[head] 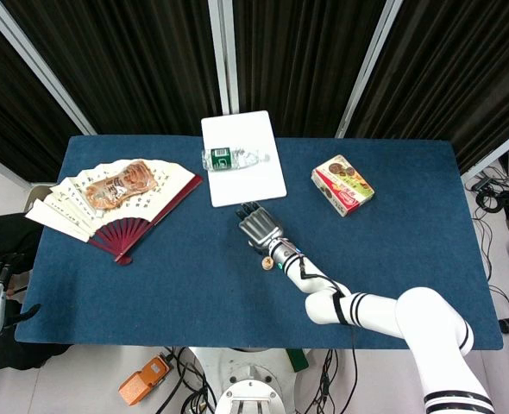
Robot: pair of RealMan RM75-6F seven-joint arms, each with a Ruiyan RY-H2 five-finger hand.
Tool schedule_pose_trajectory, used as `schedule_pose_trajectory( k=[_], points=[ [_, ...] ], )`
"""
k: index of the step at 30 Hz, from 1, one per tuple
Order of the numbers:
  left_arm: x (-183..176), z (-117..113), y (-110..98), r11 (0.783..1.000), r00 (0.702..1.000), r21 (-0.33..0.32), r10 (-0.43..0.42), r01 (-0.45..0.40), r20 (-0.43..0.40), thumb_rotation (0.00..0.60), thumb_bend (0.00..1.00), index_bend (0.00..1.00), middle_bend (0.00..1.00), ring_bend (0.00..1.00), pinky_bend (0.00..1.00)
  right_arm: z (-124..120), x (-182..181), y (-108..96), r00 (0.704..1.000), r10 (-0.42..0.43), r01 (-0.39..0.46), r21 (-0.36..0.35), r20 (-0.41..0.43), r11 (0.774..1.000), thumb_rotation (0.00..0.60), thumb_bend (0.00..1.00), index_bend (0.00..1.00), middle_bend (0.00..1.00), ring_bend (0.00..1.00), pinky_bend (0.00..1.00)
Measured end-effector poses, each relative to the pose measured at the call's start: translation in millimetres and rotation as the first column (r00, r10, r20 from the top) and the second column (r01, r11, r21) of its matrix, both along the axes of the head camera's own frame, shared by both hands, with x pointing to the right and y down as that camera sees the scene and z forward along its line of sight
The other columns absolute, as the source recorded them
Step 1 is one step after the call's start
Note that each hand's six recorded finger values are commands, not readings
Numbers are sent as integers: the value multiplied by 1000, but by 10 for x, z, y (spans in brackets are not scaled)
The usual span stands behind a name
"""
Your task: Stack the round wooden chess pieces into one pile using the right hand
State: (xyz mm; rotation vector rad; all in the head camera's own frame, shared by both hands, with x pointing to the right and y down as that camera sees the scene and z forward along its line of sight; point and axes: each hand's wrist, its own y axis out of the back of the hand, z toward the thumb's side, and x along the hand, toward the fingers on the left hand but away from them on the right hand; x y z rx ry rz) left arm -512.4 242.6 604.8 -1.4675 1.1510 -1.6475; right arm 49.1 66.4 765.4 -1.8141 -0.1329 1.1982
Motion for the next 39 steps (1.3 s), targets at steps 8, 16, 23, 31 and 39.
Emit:
schedule_pose_trajectory(
  k=[8,16,23,31,39],
  points=[
    [-1,-12,-17,1000,1000,4,4,-4,2,600,0,147,118,72,1,-79,29,-59,1000,16,-17,20,19,1000,600,461,588,217,131,167],
    [29,-15,-48,1000,1000,11,14,-14,-4,600,0,147,118,72,1,-397,108,-116,996,24,-28,52,84,998,600,461,580,217,132,167],
    [68,-9,-56,1000,1000,15,22,-22,-13,600,0,147,118,72,1,-744,300,73,991,-15,9,44,136,999,600,461,569,216,131,168],
    [83,-6,-50,1000,1000,16,24,-24,-16,600,0,147,118,72,1,-717,482,323,993,-70,68,28,97,997,600,462,554,216,131,167],
    [52,0,-27,1000,1000,13,15,-15,-15,600,0,147,118,72,1,-625,459,386,993,-84,83,25,82,996,600,461,537,216,131,167]
  ],
)
